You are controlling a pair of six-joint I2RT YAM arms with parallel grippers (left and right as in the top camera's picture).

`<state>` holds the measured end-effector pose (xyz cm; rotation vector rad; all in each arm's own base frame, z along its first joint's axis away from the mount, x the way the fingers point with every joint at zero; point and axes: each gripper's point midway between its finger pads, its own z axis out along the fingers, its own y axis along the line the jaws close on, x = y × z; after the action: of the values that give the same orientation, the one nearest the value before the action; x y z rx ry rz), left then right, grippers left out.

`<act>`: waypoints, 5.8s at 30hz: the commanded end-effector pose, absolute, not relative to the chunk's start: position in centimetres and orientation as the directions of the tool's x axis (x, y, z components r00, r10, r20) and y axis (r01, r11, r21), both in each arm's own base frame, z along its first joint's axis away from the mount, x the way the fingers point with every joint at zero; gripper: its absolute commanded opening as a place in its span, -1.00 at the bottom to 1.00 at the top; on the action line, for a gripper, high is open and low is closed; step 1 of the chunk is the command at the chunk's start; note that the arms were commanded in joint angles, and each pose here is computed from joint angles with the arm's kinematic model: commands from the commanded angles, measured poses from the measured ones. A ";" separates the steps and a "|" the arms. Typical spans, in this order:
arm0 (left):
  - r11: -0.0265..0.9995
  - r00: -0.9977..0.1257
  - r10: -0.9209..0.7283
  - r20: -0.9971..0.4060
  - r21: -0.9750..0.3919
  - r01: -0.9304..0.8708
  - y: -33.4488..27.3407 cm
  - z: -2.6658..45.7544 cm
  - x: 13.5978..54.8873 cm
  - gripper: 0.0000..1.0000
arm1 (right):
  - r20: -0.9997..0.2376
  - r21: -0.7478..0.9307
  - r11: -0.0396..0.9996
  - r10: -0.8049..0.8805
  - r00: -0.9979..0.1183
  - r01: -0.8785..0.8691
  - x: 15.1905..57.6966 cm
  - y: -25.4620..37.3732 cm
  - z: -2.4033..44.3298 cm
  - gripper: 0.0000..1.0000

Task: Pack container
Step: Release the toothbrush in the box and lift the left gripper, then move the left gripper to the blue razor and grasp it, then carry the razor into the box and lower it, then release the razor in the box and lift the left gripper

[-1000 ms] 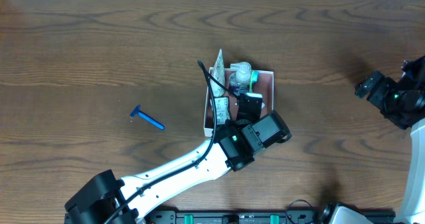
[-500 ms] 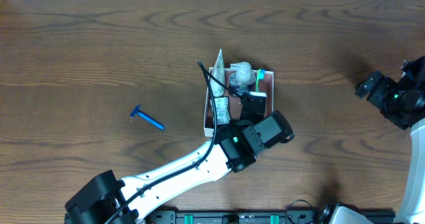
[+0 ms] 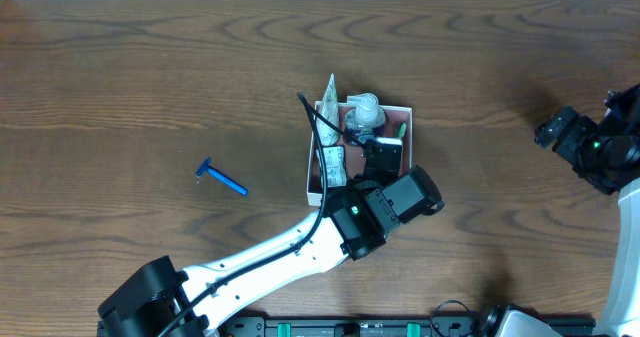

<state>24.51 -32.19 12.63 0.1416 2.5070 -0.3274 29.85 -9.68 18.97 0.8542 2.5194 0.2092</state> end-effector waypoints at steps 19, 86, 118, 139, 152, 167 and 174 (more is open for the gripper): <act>0.977 -0.808 -0.210 -0.550 -0.147 -0.154 -17.5 18.2 27.0 -0.17 | -0.399 0.292 0.788 0.615 -0.680 0.542 29.8 -9.9 19.7 0.98; 0.790 -0.787 -0.610 -0.087 -0.001 -0.613 -3.3 -0.8 28.9 -0.88 | -0.399 0.292 0.788 0.615 -0.680 0.542 29.8 -9.9 19.7 0.99; 0.886 -0.645 -0.022 -0.763 -0.314 0.341 -25.2 24.3 26.1 -0.88 | -0.399 0.292 0.788 0.615 -0.680 0.542 29.8 -9.9 19.7 0.99; 0.917 -0.686 0.114 -0.719 -0.190 0.351 -33.6 11.6 29.3 -0.88 | -0.400 0.292 0.788 0.615 -0.680 0.542 29.8 -9.9 19.7 0.99; 0.911 -0.671 0.094 -0.735 -0.208 0.355 -34.3 11.8 29.8 -0.33 | -0.399 0.292 0.788 0.615 -0.680 0.542 29.8 -9.9 19.7 0.98; 0.910 -0.656 0.145 -0.741 -0.159 0.382 -32.8 13.6 28.9 -0.31 | -0.399 0.292 0.788 0.615 -0.680 0.542 29.8 -9.9 19.7 0.99; 0.921 -0.600 0.084 -0.795 -0.168 0.351 -29.2 20.1 27.7 -0.13 | -0.399 0.292 0.788 0.615 -0.680 0.542 29.8 -9.9 19.7 0.99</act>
<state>27.47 -30.54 15.77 0.3645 2.2949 -0.3805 29.85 -9.68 18.97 0.8542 2.5194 0.2092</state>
